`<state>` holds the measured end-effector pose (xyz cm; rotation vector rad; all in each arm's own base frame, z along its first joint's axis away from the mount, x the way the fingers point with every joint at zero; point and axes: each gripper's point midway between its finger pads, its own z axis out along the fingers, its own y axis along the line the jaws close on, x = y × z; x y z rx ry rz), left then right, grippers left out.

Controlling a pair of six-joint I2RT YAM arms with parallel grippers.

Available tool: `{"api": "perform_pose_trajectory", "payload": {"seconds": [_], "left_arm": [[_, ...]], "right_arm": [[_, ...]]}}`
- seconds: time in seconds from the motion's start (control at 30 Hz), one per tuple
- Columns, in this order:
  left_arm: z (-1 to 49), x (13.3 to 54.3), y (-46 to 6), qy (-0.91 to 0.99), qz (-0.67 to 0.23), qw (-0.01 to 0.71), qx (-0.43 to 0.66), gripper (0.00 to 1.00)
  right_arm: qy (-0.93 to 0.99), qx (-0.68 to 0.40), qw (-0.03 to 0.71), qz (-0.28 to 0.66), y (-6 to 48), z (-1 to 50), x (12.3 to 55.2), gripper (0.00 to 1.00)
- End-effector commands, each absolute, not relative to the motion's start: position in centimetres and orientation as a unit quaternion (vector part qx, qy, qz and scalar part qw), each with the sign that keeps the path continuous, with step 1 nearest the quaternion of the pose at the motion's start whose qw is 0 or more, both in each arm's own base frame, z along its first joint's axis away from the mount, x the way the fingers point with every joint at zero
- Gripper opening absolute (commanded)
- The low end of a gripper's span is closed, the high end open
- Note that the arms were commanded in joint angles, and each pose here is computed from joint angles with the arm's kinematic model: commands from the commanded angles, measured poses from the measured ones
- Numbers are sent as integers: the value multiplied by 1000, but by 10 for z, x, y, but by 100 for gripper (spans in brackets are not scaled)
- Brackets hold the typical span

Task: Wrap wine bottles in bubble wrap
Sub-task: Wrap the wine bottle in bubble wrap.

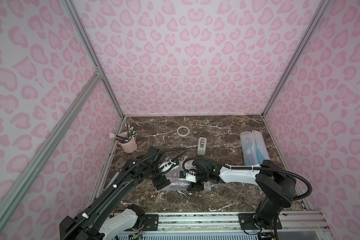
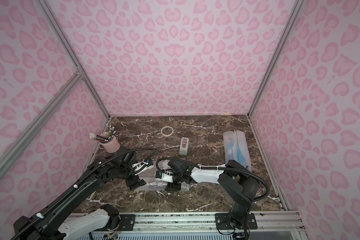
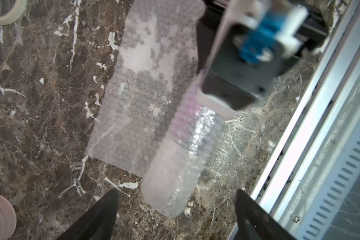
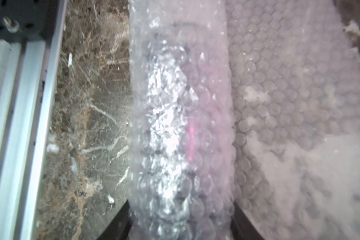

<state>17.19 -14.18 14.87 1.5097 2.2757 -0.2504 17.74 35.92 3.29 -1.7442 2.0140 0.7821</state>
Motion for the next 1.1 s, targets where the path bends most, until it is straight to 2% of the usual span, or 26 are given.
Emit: {"api": "perform_pose_trajectory", "payload": {"seconds": [0.0,0.13,0.27,0.5,0.63,0.83,0.93,1.07], "left_arm": [[153,151,-152,763,-131,225,591,89],[149,144,-154,714,-125,282,629,93],[133,145,-156,675,-79,285,676,94],[93,150,-175,597,14,253,761,95],[84,170,-187,579,58,272,766,95],[70,190,-200,580,90,257,768,94],[58,191,-210,578,77,241,776,90],[45,196,-213,595,80,209,772,77]], "right_arm": [[762,-534,42,364,355,29,153,53],[778,-477,-22,409,363,34,156,51],[780,-438,-65,441,370,38,152,51],[802,-406,-90,428,365,29,159,51],[804,-398,-89,432,368,30,160,51],[802,-392,-91,442,368,29,158,53],[803,-392,-92,439,367,25,158,54],[805,-390,-83,440,364,23,158,55]]}}
